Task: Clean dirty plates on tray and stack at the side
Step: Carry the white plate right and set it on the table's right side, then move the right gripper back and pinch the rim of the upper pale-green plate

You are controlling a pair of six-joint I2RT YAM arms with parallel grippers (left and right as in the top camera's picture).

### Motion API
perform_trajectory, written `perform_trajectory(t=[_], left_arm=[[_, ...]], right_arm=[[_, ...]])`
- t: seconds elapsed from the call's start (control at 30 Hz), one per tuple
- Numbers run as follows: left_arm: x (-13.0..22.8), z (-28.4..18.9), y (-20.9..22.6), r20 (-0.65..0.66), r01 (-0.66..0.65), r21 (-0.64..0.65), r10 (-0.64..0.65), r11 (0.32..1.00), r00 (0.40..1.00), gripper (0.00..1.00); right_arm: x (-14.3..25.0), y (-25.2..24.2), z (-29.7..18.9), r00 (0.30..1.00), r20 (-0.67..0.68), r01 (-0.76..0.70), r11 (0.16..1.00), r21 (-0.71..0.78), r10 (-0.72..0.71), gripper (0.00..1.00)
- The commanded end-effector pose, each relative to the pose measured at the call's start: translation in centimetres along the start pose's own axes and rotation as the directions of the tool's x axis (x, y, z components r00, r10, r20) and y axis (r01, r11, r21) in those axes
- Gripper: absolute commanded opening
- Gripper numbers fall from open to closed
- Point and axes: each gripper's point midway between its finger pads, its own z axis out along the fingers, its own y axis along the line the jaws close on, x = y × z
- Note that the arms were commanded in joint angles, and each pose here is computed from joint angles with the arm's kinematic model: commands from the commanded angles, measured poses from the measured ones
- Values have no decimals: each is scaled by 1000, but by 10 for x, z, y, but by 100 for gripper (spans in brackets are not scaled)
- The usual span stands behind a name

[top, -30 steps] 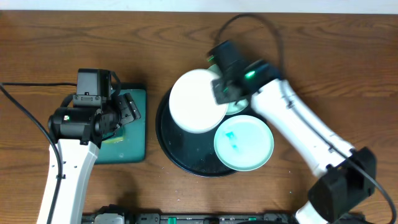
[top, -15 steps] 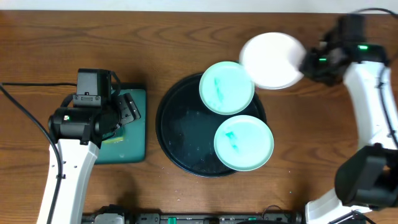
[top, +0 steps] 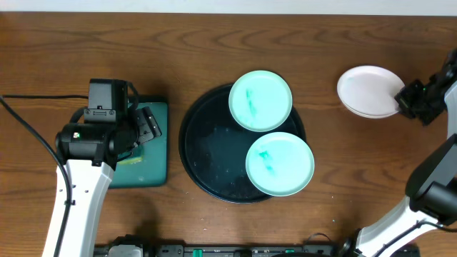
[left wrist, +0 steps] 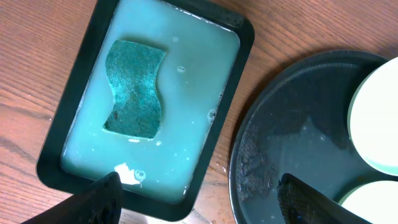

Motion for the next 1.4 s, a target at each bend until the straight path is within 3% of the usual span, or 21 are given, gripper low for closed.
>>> perform_trajectory(t=[0.0,0.1,0.13,0.17,0.2,0.33,0.47,0.6,0.63,0.8,0.9,0.93,1.0,1.27,1.37], left_arm=[[0,-1,0,-1,7,-5,-7,1000,1000,80],[1,-1,1,-4,7,-6,-7,1000,1000,80],[1,-1,1,-4,7,-6,-7,1000,1000,80],[1,-1,1,-4,7,-6,-7,1000,1000,80],[1,-1,1,-4,7,-6,-7,1000,1000,80],[1,-1,1,-4,7,-6,-7,1000,1000,80],[1,-1,1,-4,7,-6,-7,1000,1000,80],[1,-1,1,-4,7,-6,-7,1000,1000,80],[1,-1,1,-5,7,-6,-7,1000,1000,80],[1,-1,1,-5,7,-6,-7,1000,1000,80],[1,-1,1,-5,7,-6,-7,1000,1000,80],[2,-1,1,-7,7,-7,-7,1000,1000,80],[3,-1,2,-11,6,-9,-7,1000,1000,80],[5,-1,3,-20,6,-14,-6,1000,1000,80],[5,-1,3,-20,6,-14,-6,1000,1000,80]], right_arm=[[-14,-24,17,1000,4,-8,998,66,8,1],[-14,-33,27,1000,-18,-18,997,78,20,2],[-14,-34,29,1000,-21,-20,997,80,22,6],[-14,-35,29,999,-22,-22,997,80,24,25],[-14,-35,29,1000,-21,-22,997,80,23,39],[-11,-33,26,999,-29,-21,997,77,23,58],[-5,-11,8,999,-34,41,999,-20,-41,60],[-3,33,-37,982,74,183,972,-150,-174,63],[3,56,-63,954,143,288,937,-197,-264,68],[38,103,-113,872,253,475,848,-234,-419,79],[61,123,-125,840,267,534,808,-249,-472,77],[68,129,-126,830,267,550,795,-254,-489,79],[86,144,-126,813,254,580,761,-289,-524,98],[147,162,-92,780,70,605,722,-335,-622,99],[176,166,-64,731,-10,641,691,-335,-683,99]])
